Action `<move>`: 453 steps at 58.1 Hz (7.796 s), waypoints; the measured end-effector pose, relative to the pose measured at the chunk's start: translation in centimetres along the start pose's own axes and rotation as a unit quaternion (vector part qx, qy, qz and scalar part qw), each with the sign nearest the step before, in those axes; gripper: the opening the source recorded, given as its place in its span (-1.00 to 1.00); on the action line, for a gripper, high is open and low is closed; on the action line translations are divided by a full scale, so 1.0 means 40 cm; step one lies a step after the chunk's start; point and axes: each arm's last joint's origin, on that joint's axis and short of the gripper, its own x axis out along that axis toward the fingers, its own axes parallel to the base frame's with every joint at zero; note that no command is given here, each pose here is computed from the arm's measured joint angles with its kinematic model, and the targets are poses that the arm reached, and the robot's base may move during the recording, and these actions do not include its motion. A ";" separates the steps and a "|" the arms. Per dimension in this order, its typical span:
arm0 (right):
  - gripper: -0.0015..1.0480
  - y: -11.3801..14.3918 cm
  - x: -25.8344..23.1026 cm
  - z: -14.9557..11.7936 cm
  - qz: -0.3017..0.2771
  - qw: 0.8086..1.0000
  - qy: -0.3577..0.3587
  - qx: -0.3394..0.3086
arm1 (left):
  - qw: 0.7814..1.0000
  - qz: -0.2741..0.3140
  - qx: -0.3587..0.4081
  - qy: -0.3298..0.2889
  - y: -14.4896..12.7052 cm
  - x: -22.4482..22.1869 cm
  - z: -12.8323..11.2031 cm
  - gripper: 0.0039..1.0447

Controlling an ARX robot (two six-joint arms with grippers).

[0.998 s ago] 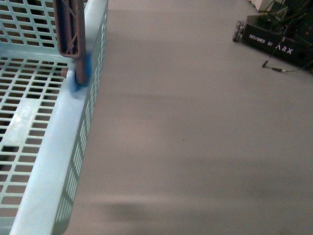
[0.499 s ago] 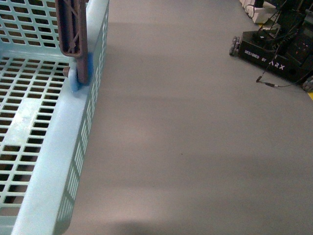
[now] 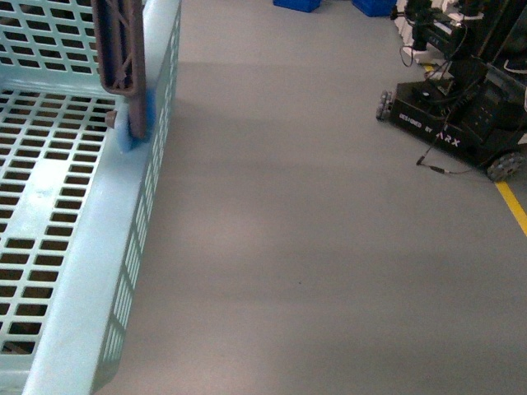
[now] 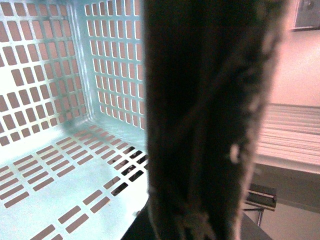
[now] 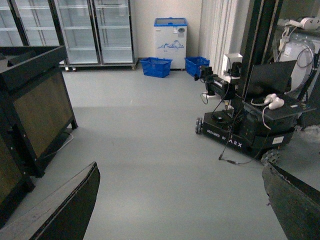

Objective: Pick mango and avocado into basket

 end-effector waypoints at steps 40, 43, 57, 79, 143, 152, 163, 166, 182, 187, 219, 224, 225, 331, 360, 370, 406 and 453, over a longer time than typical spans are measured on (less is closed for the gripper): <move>0.85 0.000 0.000 0.000 0.000 1.000 0.000 0.000 | 1.000 -0.001 -0.001 0.000 -0.001 -0.002 0.001 -0.88; 0.85 0.000 0.000 0.000 0.000 1.000 0.000 0.000 | 1.000 -0.001 -0.001 0.000 -0.001 -0.002 0.001 -0.88; 0.85 0.000 0.000 0.000 0.000 1.000 0.000 0.000 | 1.000 -0.002 0.000 0.000 -0.001 -0.002 0.001 -0.88; 0.85 0.000 0.000 0.000 -0.001 1.000 0.000 0.000 | 1.000 -0.001 -0.001 0.000 -0.001 -0.002 0.001 -0.88; 0.85 0.000 0.000 0.000 -0.001 1.000 0.000 0.000 | 1.000 -0.001 -0.001 0.003 0.000 -0.003 -0.001 -0.88; 0.85 0.000 0.000 0.000 0.000 1.000 0.000 0.000 | 1.000 -0.002 -0.001 0.001 -0.001 -0.004 0.000 -0.88; 0.85 0.000 0.000 0.002 -0.001 1.000 -0.002 0.000 | 1.000 -0.001 -0.001 0.002 0.001 -0.002 -0.001 -0.88; 0.85 0.000 0.000 0.001 0.000 1.000 -0.001 0.000 | 1.000 -0.001 -0.001 0.001 0.000 -0.004 0.000 -0.88; 0.85 0.000 0.000 0.000 0.000 1.000 0.000 0.000 | 1.000 -0.001 -0.001 0.002 0.001 -0.003 -0.001 -0.88; 0.85 0.000 0.000 0.000 0.000 1.000 0.000 0.000 | 1.000 -0.001 -0.002 0.001 0.000 -0.003 0.000 -0.88; 0.85 0.000 0.000 0.000 0.000 1.000 0.000 0.000 | 1.000 -0.001 -0.001 0.001 0.001 -0.003 0.000 -0.88; 0.85 0.000 0.000 0.001 -0.001 1.000 -0.001 0.000 | 1.000 -0.001 -0.001 0.001 0.001 -0.003 -0.001 -0.88; 0.85 0.000 0.000 0.000 0.000 1.000 0.000 0.000 | 1.000 0.000 -0.001 0.002 0.002 -0.002 -0.001 -0.88; 0.85 0.000 0.000 0.000 0.002 1.000 0.000 0.000 | 1.000 0.001 0.003 -0.018 0.004 0.001 0.006 -0.88; 0.85 0.000 0.000 0.000 0.000 1.000 0.000 0.000 | 1.000 0.001 -0.001 0.003 0.004 -0.001 -0.001 -0.88; 0.85 0.000 0.000 0.000 0.000 1.000 0.000 0.000 | 1.000 0.001 0.000 0.001 0.004 -0.001 -0.001 -0.88; 0.85 0.000 0.000 0.000 0.000 1.000 0.000 0.000 | 1.000 0.001 -0.001 0.001 0.004 -0.001 -0.001 -0.88; 0.85 0.000 0.000 0.000 0.000 1.000 0.000 0.000 | 0.727 -0.189 0.586 0.304 0.025 0.247 -0.280 -0.88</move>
